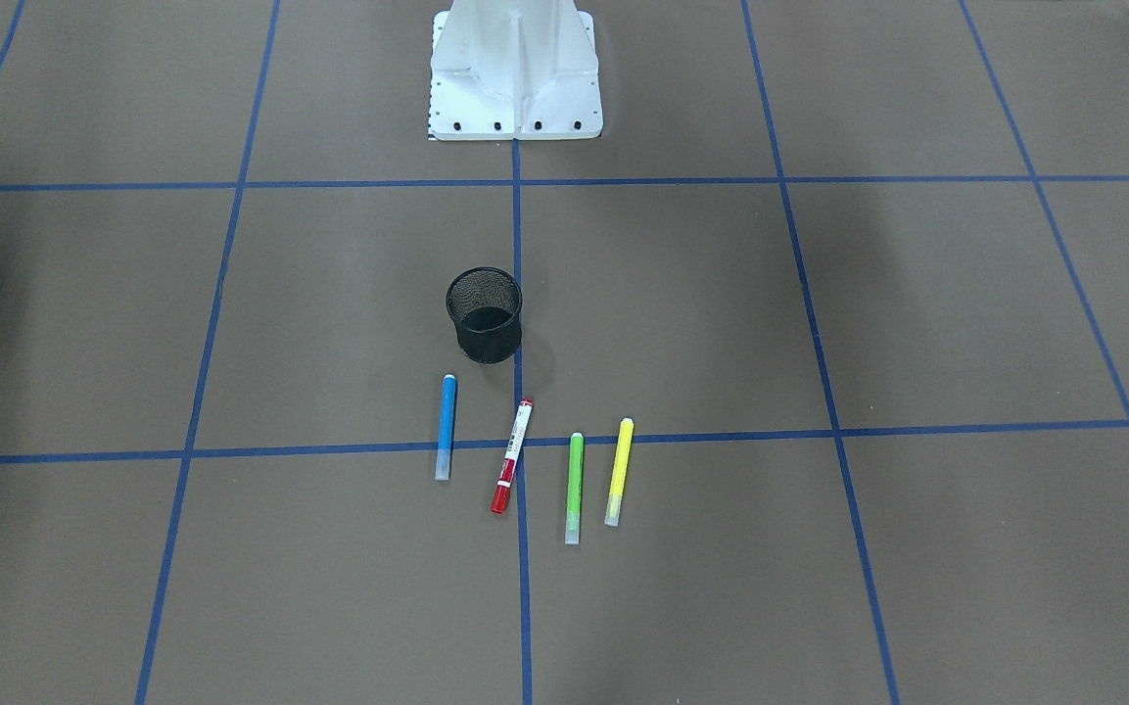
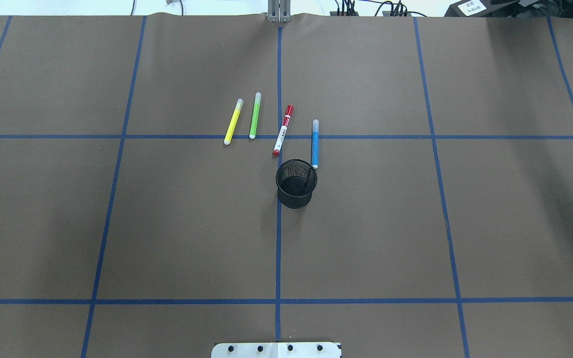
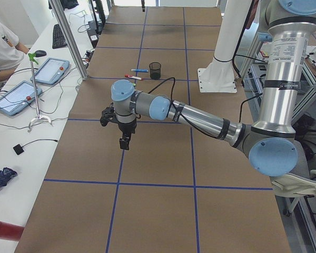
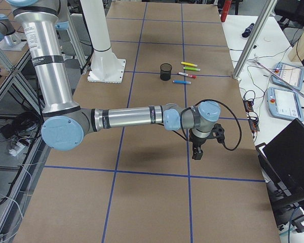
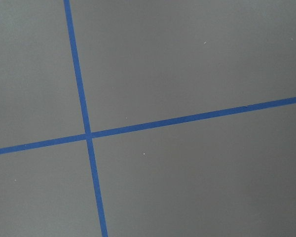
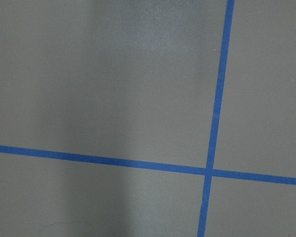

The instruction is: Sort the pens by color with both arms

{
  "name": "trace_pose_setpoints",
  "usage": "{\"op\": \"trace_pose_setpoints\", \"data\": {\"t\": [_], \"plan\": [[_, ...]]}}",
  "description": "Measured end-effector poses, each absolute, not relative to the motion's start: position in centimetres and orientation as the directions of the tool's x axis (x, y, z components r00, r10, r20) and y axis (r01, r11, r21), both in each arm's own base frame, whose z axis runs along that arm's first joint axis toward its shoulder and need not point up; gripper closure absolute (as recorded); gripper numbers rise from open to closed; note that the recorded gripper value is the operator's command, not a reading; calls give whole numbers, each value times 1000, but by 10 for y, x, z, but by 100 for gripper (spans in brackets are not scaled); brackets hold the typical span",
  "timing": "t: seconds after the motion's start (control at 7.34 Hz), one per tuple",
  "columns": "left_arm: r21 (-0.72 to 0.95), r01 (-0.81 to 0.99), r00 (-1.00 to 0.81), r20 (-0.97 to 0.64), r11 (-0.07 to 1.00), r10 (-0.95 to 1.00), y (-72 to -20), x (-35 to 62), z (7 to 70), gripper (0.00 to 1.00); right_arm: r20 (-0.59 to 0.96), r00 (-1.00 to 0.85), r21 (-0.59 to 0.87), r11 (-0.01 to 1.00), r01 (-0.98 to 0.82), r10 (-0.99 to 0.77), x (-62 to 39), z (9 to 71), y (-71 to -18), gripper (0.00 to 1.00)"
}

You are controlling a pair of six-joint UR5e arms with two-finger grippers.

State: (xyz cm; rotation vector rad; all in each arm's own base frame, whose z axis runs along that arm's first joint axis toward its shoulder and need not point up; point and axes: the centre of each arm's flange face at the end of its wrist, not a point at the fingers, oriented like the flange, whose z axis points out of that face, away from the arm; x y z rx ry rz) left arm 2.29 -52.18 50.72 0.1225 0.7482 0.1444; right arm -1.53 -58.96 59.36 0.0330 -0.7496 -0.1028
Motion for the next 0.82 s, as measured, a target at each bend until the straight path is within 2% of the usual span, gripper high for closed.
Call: {"op": "trace_pose_setpoints", "data": {"t": [0.82], "plan": [[161, -87, 724, -668, 983, 173, -522, 23, 508, 1, 679, 726, 71, 994, 80, -107, -13, 593, -590, 1]]}}
